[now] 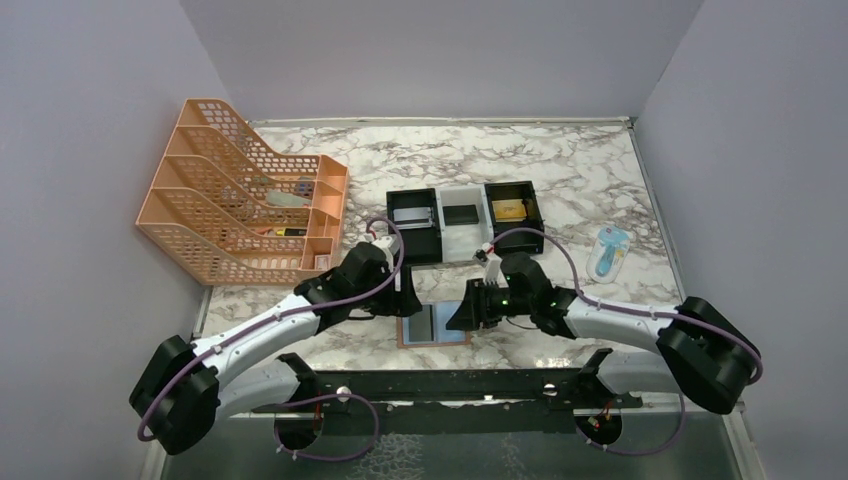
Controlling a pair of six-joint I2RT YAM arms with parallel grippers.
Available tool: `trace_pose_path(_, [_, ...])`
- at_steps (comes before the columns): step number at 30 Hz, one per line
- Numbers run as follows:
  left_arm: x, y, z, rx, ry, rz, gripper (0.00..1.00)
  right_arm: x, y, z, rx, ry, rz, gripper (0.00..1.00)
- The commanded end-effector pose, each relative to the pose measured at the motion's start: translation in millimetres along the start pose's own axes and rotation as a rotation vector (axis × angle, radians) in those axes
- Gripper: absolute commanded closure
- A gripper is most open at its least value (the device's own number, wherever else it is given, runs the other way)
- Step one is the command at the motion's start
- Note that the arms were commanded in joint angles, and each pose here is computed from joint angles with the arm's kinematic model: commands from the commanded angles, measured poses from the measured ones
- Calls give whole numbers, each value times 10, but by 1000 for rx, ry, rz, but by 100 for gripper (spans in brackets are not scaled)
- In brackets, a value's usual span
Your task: Take the credit cards out of the card holder
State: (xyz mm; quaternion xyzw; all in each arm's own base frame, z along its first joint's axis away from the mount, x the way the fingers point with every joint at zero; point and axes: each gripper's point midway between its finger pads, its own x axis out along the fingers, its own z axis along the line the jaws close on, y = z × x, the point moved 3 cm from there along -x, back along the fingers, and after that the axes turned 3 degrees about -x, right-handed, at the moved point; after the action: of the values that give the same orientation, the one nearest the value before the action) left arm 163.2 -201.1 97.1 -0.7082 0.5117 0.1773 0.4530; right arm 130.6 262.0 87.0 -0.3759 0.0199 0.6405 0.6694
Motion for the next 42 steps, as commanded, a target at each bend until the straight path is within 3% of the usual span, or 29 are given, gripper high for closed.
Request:
trace_pose_path(1, [41,33,-143,-50,35,-53,35,138,-71,31,50,-10,-43,62])
trace_pose_path(5, [87,141,-195,-72,73,-53,44,190,-93,17,123,10,-77,67])
trace_pose_path(10, [131,164,-184,-62,57,-45,48,222,-148,64,145,-4,-108,70])
trace_pose_path(22, [251,325,-114,-75,42,-11,61,418,-125,-8,167,16,-61,75])
trace_pose_path(33, [326,339,-56,-25,-17,27,62,515,-90,-31,166,10,-18,75])
trace_pose_path(42, [387,491,82,-23,-59,71,69,606,-43,-164,194,57,-5,75])
